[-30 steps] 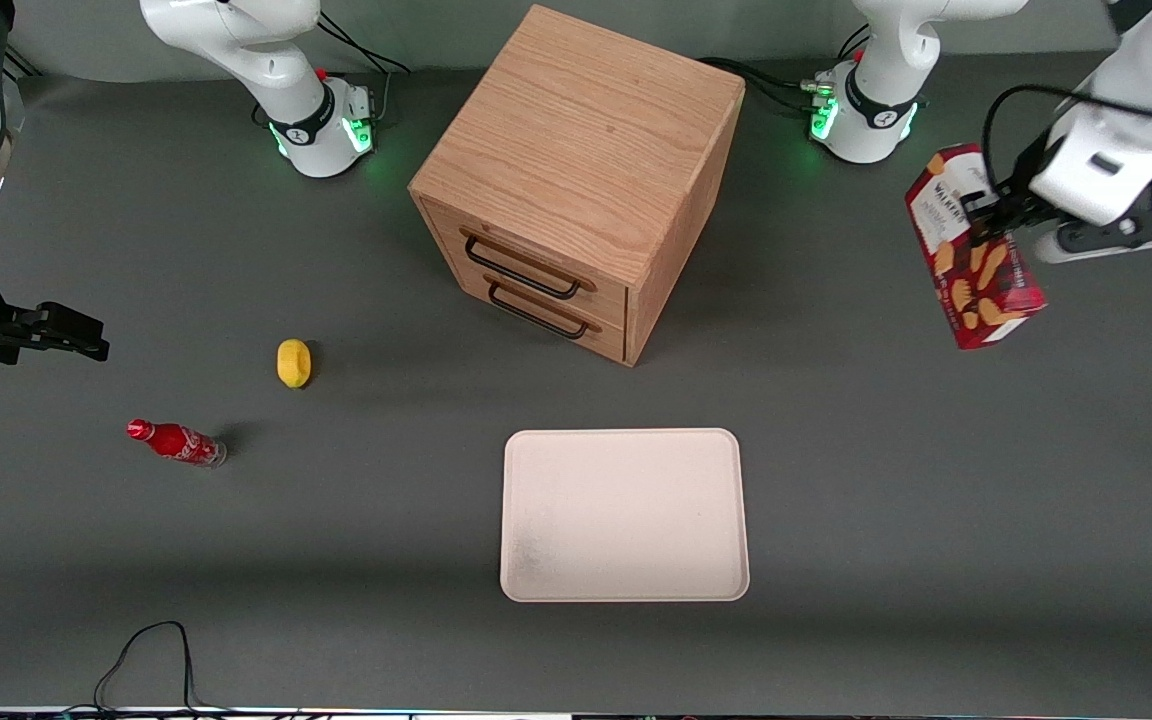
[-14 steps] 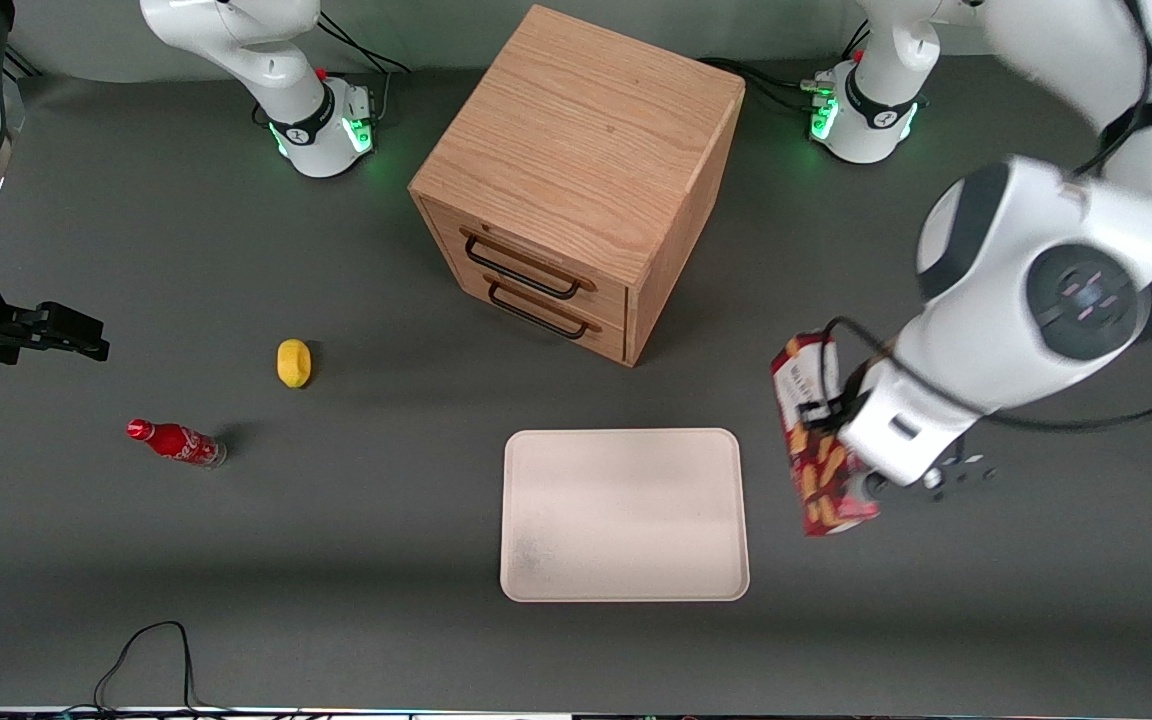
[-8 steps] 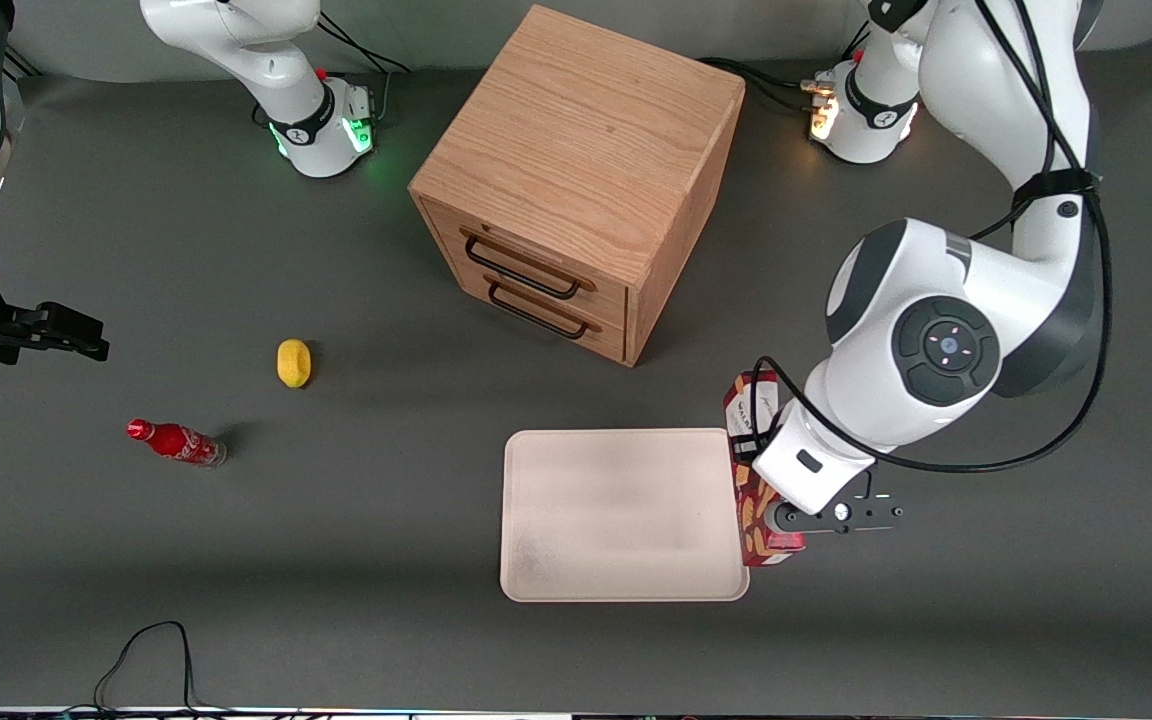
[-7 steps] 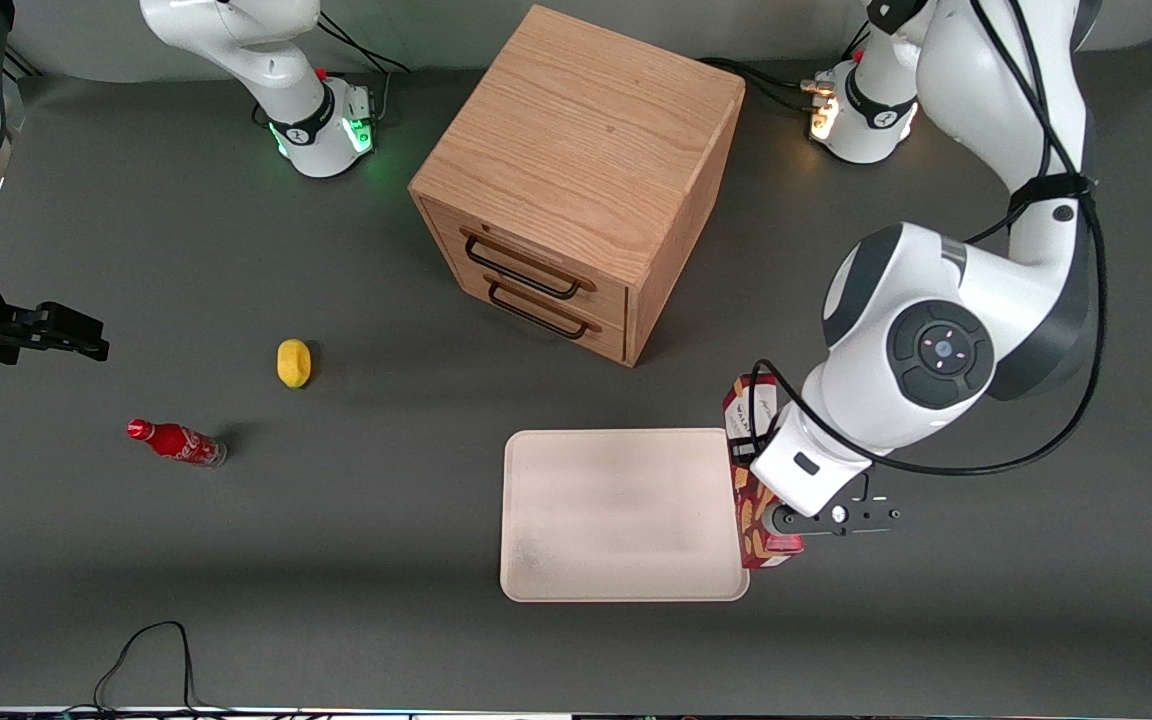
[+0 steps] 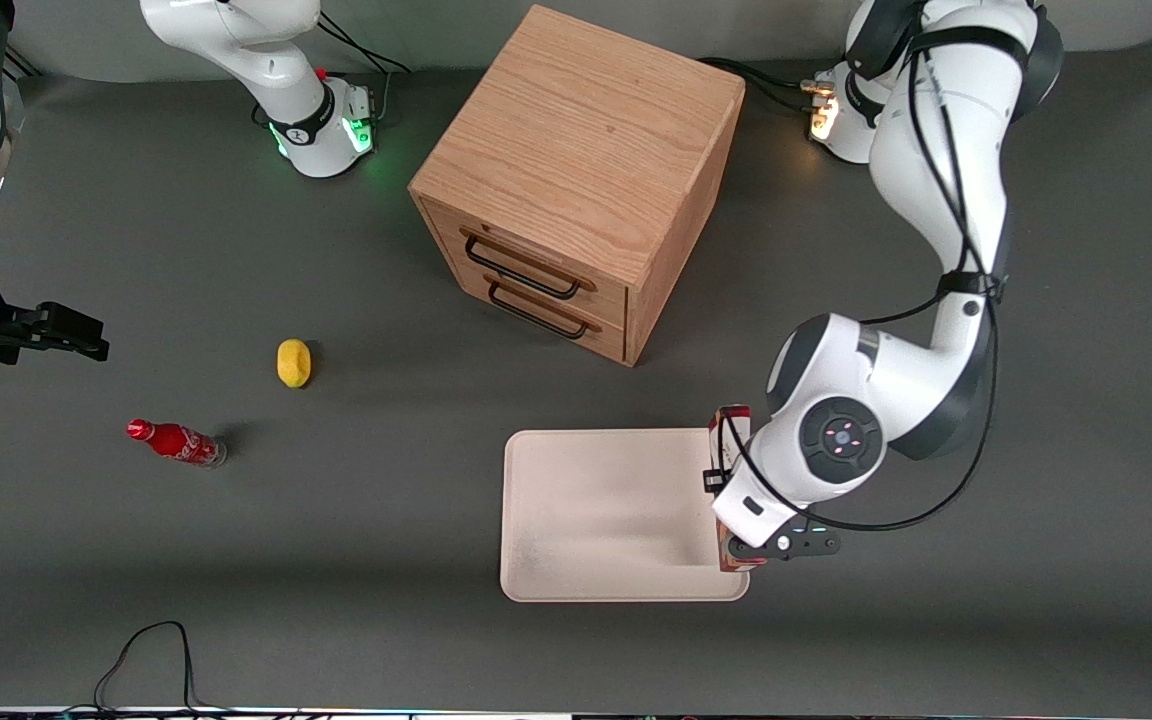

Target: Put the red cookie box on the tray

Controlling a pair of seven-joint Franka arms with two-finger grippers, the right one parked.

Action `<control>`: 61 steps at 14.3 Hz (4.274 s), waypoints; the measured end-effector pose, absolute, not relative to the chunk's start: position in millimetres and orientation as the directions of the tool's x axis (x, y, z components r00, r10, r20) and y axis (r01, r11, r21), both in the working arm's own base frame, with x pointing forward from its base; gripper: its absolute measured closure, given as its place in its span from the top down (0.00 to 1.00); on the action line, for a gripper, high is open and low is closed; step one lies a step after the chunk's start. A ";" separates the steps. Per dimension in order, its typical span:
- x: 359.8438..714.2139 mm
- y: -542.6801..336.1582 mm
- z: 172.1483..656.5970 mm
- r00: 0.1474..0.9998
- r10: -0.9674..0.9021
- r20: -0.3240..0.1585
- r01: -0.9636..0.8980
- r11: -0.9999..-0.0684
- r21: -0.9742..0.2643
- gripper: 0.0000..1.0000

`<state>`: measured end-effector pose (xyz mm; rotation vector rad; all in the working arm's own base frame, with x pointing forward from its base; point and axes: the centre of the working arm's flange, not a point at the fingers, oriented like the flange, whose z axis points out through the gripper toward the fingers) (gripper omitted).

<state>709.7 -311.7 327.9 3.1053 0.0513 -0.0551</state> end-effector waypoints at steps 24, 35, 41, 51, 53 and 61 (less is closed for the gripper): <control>711.8 -318.7 278.7 0.988 0.154 -0.019 0.154 -0.988 -0.005 0.96; 608.0 -261.8 600.8 0.981 0.186 -0.046 0.182 -0.980 -0.083 1.00; 601.6 -141.0 606.0 0.986 0.145 -0.088 0.136 -0.985 -0.104 1.00; 566.1 -32.4 585.6 0.997 0.075 -0.015 0.074 -0.996 -0.045 1.00; 560.0 -17.8 586.2 0.998 0.066 -0.010 0.065 -0.997 -0.037 1.00; 549.2 -11.6 608.8 0.999 0.046 -0.008 0.046 -0.999 -0.021 1.00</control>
